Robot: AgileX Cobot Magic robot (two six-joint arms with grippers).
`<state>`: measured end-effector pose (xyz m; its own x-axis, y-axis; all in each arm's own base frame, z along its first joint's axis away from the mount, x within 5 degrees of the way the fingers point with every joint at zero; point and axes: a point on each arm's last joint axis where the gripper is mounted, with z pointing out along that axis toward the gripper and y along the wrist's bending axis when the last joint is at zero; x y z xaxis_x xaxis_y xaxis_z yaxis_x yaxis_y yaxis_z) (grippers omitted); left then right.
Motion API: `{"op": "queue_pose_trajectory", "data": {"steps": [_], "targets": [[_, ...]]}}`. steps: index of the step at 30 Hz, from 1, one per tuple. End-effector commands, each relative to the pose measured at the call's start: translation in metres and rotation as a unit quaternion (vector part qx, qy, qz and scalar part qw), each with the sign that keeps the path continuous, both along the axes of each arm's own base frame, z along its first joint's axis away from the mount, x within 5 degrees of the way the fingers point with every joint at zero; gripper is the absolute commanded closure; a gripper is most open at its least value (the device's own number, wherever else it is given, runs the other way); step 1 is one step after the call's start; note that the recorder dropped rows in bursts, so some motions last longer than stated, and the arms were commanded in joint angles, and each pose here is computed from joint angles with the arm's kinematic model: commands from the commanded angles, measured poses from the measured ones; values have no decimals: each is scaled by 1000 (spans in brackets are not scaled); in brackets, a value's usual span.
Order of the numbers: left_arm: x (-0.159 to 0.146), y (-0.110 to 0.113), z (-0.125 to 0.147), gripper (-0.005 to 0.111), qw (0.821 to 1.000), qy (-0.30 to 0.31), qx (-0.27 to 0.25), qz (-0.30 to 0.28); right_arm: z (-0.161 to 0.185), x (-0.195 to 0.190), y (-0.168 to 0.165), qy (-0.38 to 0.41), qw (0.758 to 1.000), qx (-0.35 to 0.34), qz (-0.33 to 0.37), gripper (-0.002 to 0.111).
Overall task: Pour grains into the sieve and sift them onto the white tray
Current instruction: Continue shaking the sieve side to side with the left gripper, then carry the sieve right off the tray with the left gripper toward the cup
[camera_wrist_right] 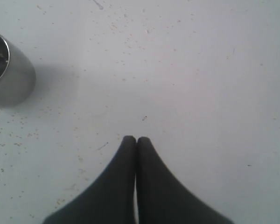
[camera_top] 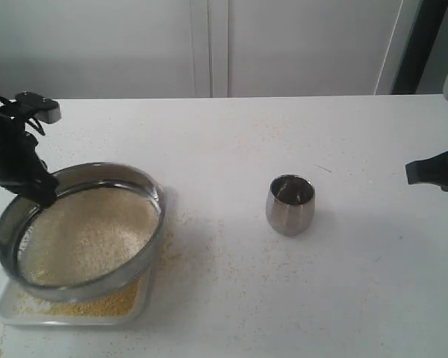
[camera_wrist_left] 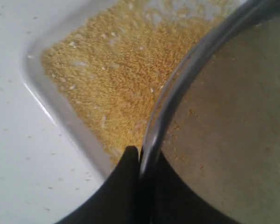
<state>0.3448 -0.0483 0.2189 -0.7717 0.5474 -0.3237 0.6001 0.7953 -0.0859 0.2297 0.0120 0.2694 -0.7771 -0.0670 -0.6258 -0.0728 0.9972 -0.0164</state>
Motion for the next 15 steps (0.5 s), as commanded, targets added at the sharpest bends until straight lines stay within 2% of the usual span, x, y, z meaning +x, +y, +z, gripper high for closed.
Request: {"op": "queue_pose_trajectory", "data": {"steps": [1,2,3,4,5,6,7,8,9,10,11,12,13,14,15], "targets": [[12,10,12,107,962,6,-120,246,3,0,-1,-9,1000,0,-1,108],[11,6,14,107,980,-11,-108,165,3,0,-1,-9,1000,0,-1,108],[5,0,14,107,996,-25,-77,26,3,0,-1,-9,1000,0,-1,108],[0,0,12,107,998,-13,-59,-13,3,0,-1,-9,1000,0,-1,108],[0,6,10,107,999,-3,-35,18,3,0,-1,-9,1000,0,-1,108],[3,20,9,107,989,14,-23,148,3,0,-1,-9,1000,0,-1,108],[5,30,8,107,973,23,-22,227,3,0,-1,-9,1000,0,-1,108],[5,31,8,107,970,26,-27,239,3,0,-1,-9,1000,0,-1,108],[3,26,10,107,986,20,-29,163,3,0,-1,-9,1000,0,-1,108],[0,20,11,107,999,2,-12,45,3,0,-1,-9,1000,0,-1,108],[-5,16,11,107,1000,7,3,-27,3,0,-1,-9,1000,0,-1,108],[-5,19,10,107,1000,14,11,13,3,0,-1,-9,1000,0,-1,108],[-1,26,11,107,995,14,14,93,3,0,-1,-9,1000,0,-1,108],[2,31,12,107,983,14,0,185,3,0,-1,-9,1000,0,-1,108],[3,31,13,107,979,13,-9,201,3,0,-1,-9,1000,0,-1,108]]}}
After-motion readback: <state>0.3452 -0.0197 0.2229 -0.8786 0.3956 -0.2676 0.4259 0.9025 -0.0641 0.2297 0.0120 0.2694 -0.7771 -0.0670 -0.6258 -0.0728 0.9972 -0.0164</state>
